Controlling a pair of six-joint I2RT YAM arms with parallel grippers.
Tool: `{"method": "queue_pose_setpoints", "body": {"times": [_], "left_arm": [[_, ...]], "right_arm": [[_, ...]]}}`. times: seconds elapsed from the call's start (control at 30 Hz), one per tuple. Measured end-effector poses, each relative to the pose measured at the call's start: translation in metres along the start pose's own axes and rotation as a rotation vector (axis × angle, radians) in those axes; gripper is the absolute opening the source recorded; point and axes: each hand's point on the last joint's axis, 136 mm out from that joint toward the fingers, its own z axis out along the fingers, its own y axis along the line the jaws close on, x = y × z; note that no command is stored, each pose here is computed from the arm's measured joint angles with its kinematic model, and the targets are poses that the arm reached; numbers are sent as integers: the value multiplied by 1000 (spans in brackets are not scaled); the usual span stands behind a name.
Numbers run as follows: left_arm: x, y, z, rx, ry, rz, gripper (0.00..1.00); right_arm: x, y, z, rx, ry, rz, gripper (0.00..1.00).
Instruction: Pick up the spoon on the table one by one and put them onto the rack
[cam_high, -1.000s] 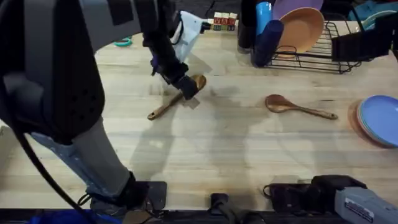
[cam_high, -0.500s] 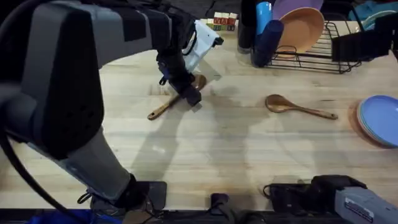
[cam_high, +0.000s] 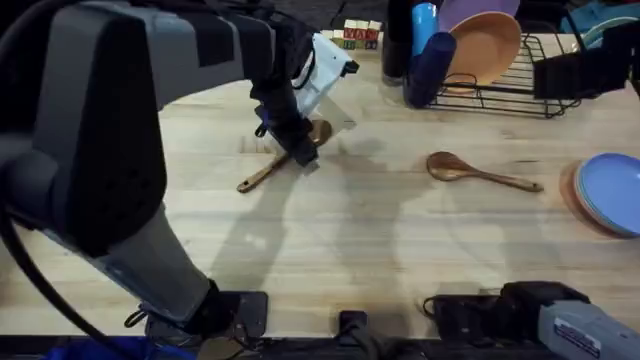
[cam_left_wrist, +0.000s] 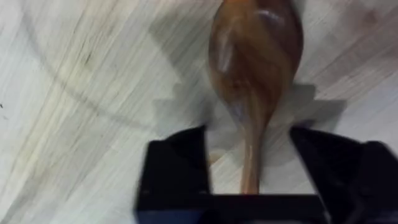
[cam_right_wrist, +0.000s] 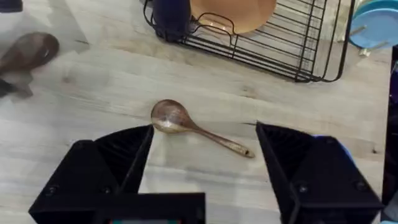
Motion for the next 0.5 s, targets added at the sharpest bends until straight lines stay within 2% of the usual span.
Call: {"method": "queue_pose_setpoints", "body": {"times": [0.17,0.23,0.3,0.5], "left_arm": [[0,-1,0,3,-1,-1,351],[0,-1,0,4,-3,-1,182],[-1,0,-1,1,-9,-5,80],[0,0,-1,-1,-8,-4,55]], "right_arm": [[0,0,0,0,0,0,996],[0,0,0,0,0,0,997],[0,0,0,0,0,0,997],[0,0,0,0,0,0,995]]}}
